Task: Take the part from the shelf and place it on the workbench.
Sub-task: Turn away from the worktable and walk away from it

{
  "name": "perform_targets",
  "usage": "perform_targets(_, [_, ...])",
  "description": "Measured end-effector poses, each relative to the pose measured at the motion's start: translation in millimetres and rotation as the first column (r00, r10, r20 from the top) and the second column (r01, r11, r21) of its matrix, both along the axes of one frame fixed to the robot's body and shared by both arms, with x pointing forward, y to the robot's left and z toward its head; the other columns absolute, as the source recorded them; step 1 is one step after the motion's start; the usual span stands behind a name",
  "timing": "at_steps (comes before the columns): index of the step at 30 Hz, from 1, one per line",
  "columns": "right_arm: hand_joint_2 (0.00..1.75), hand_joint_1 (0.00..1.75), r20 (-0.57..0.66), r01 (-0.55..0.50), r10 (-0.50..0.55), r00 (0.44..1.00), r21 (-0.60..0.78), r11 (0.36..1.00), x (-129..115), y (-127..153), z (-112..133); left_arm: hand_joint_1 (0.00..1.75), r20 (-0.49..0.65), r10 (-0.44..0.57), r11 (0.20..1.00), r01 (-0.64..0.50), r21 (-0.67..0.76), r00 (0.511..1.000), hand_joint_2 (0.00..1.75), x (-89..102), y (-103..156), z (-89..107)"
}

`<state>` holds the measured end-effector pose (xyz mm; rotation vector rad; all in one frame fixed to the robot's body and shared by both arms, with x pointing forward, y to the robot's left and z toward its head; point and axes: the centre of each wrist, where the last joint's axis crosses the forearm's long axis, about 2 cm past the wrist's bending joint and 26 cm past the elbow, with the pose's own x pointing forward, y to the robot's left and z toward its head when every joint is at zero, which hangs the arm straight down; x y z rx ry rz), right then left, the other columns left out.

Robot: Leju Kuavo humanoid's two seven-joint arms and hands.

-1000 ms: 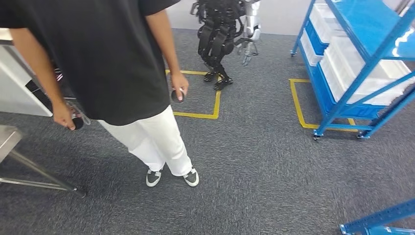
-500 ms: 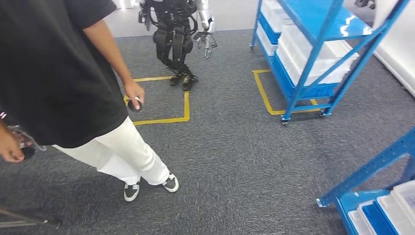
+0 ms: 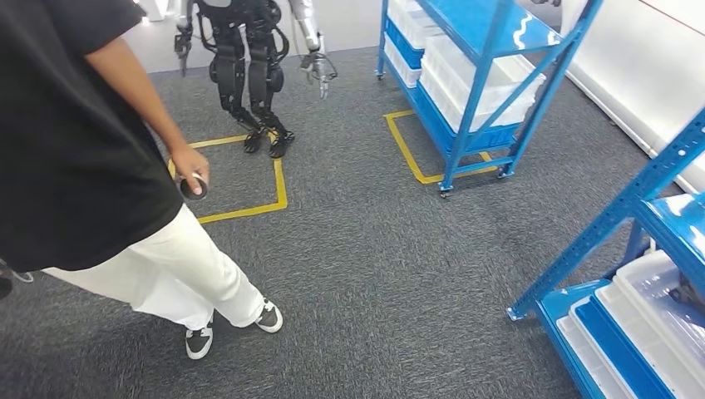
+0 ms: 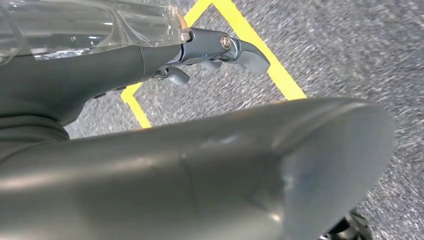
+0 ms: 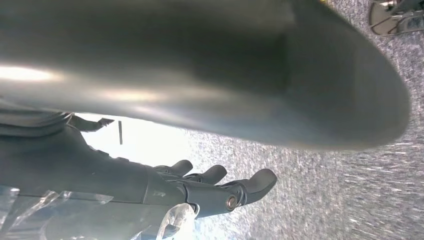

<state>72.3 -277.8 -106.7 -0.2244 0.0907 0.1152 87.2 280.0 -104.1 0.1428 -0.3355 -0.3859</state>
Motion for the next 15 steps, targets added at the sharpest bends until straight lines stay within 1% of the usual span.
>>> perform_targets(7, [0.0,0.0,-0.003,0.015,-0.014,1.0,0.036,0.999,1.4,1.3,0.1,0.0,0.018,-0.005,1.0,0.005,-0.001,1.0,0.0,9.5,-0.2,2.0])
perform_targets(12, [0.0,0.0,-0.011,0.013,-0.013,1.0,0.055,0.998,0.9,4.5,0.1,0.0,0.0,-0.007,1.0,0.007,-0.002,1.0,0.0,1.2,-0.1,0.2])
perform_targets(15, [0.0,0.0,-0.016,0.016,-0.015,1.0,0.057,0.998,0.5,5.4,0.1,0.0,-0.01,-0.009,1.0,0.009,-0.002,1.0,0.0,0.0,0.2,0.0])
